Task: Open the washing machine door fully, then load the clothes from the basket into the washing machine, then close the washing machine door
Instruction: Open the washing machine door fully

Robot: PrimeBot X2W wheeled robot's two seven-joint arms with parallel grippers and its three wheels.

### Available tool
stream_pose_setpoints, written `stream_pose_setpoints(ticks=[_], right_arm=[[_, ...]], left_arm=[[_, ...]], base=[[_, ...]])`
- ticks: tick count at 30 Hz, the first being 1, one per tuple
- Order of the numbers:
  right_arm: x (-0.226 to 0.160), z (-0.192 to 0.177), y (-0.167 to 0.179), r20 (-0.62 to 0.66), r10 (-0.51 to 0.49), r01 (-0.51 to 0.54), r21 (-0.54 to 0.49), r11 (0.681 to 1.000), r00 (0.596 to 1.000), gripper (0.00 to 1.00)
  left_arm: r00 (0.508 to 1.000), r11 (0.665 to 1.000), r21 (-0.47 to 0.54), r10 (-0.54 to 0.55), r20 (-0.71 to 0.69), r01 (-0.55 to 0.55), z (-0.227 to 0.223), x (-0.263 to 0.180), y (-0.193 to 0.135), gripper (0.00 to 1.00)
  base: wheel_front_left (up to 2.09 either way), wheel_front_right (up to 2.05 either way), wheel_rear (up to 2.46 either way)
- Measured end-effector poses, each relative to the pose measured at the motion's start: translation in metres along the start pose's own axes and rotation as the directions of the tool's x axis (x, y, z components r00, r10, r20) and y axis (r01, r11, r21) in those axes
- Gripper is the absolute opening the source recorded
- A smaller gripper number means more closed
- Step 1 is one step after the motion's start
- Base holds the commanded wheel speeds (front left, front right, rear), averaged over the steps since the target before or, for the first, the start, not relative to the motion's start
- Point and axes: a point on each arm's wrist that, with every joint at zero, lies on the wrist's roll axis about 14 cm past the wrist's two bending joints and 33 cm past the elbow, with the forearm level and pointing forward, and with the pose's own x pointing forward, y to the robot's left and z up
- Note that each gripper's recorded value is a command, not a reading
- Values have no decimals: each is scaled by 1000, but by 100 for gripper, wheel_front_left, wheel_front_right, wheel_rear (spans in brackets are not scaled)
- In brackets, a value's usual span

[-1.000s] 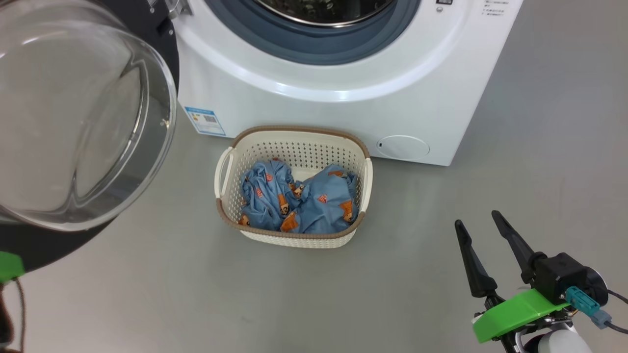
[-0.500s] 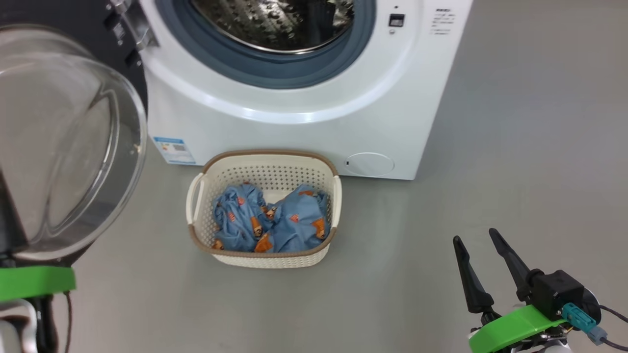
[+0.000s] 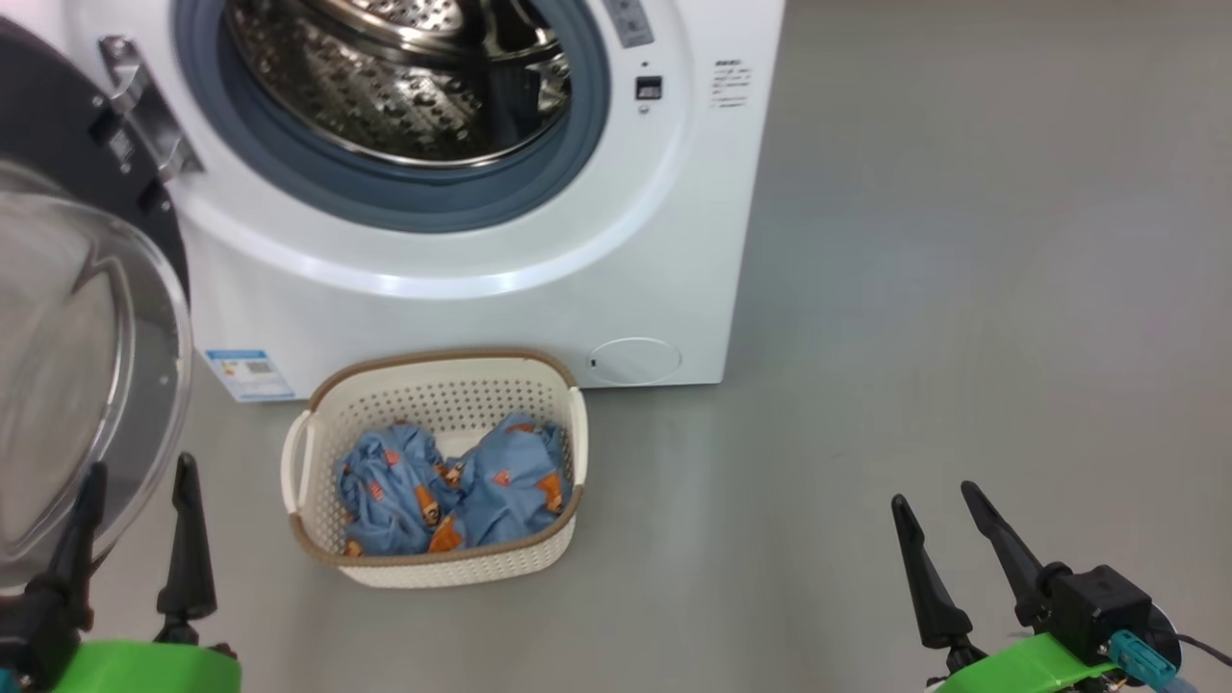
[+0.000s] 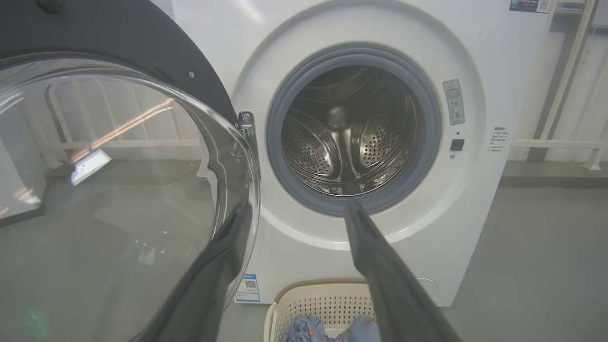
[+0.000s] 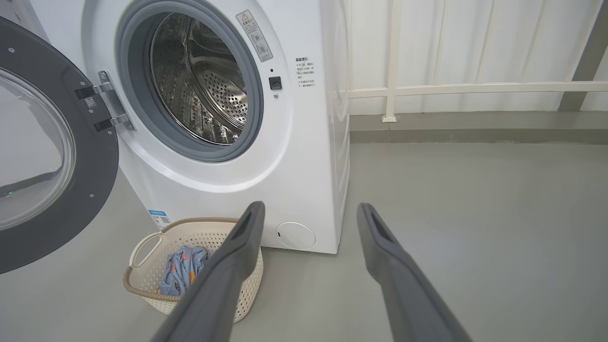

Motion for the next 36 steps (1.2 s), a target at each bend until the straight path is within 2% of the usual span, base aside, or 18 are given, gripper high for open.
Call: stream_pose_setpoints(ticks=[9, 15, 29, 36], right_arm=[[-35, 14, -26, 35, -95, 95, -12, 995, 995, 100], [-44, 25, -34, 67, -124, 125, -15, 992, 990, 100], [-48, 38, -33, 106, -123, 125, -20, 992, 987, 100], [-46, 41, -32, 116, -117, 120, -21, 993, 986, 100]], left_arm=[[996, 999, -23, -47, -77, 45, -24, -18, -21, 100], [990, 997, -32, -70, -121, 66, -36, -32, -31, 100], [979, 997, -24, -73, -192, 70, -52, -62, -31, 100], [981, 998, -21, -60, -182, 58, -49, -64, -29, 100]], base=[[0, 0, 0], [0, 0, 0], [0, 0, 0], [0, 0, 0]])
